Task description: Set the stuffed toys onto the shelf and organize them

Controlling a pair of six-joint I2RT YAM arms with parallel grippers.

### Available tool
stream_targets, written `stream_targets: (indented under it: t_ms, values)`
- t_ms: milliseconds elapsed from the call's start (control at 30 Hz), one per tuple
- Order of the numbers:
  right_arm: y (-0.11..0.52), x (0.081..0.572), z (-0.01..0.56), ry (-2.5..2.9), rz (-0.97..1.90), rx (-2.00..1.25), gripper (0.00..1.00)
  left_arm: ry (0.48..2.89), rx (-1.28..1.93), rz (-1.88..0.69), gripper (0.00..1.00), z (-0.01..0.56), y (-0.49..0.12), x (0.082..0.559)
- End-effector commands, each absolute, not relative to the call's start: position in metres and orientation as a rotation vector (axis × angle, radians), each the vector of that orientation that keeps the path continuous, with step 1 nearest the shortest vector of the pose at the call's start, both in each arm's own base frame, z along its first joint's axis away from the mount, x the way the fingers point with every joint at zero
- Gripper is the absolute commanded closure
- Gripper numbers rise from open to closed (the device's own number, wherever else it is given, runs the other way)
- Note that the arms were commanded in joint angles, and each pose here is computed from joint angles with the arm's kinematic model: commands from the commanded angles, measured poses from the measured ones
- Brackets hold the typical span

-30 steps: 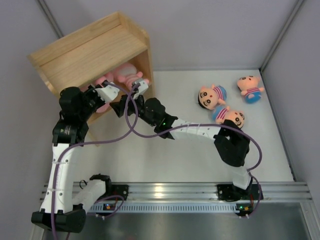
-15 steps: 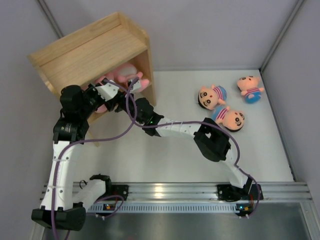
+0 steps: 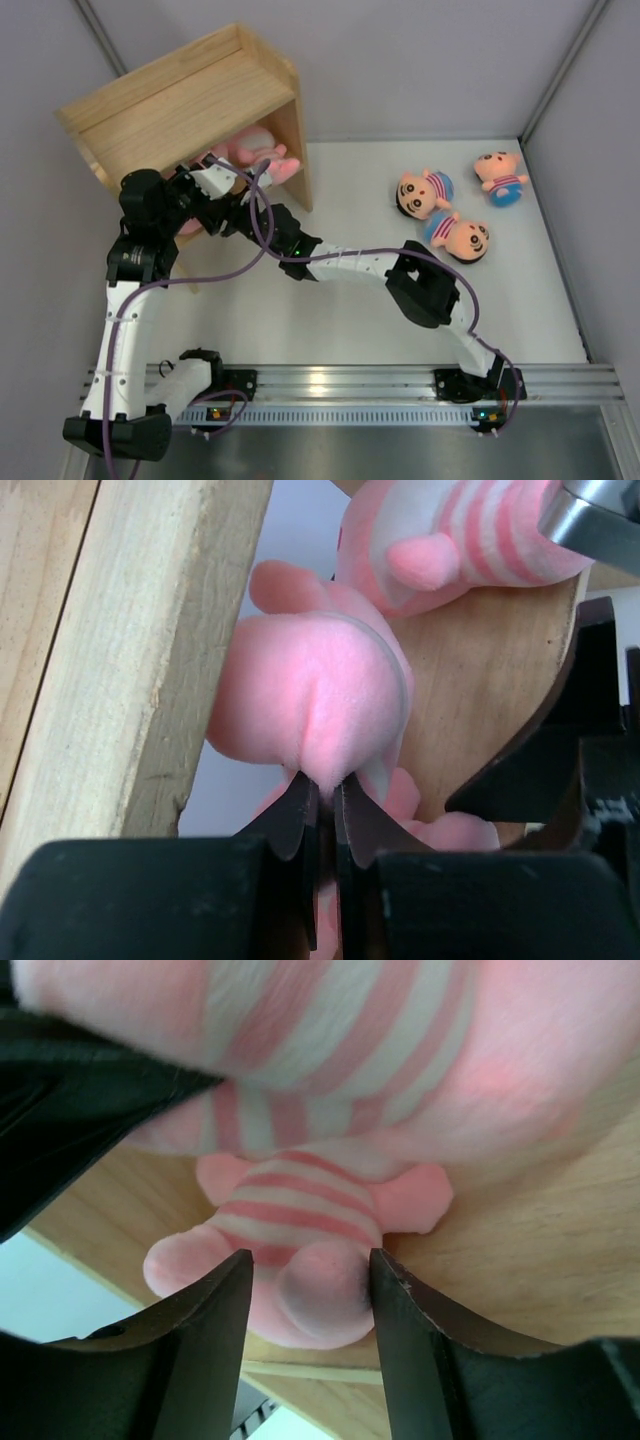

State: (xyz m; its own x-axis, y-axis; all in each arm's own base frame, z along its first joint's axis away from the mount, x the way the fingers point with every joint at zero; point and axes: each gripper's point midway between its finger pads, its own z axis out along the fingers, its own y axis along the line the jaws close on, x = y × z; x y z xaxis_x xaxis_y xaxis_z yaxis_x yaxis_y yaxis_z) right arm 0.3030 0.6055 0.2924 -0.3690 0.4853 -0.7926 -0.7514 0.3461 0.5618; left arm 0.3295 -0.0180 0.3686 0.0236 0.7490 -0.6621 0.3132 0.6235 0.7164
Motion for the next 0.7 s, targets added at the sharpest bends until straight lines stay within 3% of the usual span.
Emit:
stream_targets:
  t_ms: [0, 133, 233, 667]
  values:
    - [0.599, 0.288, 0.327, 1.375, 1.368, -0.256, 0.48, 1.466, 0.887, 0.462, 0.96, 0.391, -0.020, 0.341]
    - [0.573, 0.289, 0.339, 1.371, 1.358, -0.214, 0.33, 1.468, 0.895, 0.504, 0.96, 0.383, -0.015, 0.349]
    - [0.547, 0.288, 0.347, 1.361, 1.324, -0.214, 0.29, 1.459, 0.908, 0.551, 0.95, 0.380, -0.011, 0.353]
    - [0.460, 0.288, 0.324, 1.462, 1.104, -0.181, 0.27, 1.414, 1.023, 0.681, 0.89, 0.355, -0.010, 0.369]
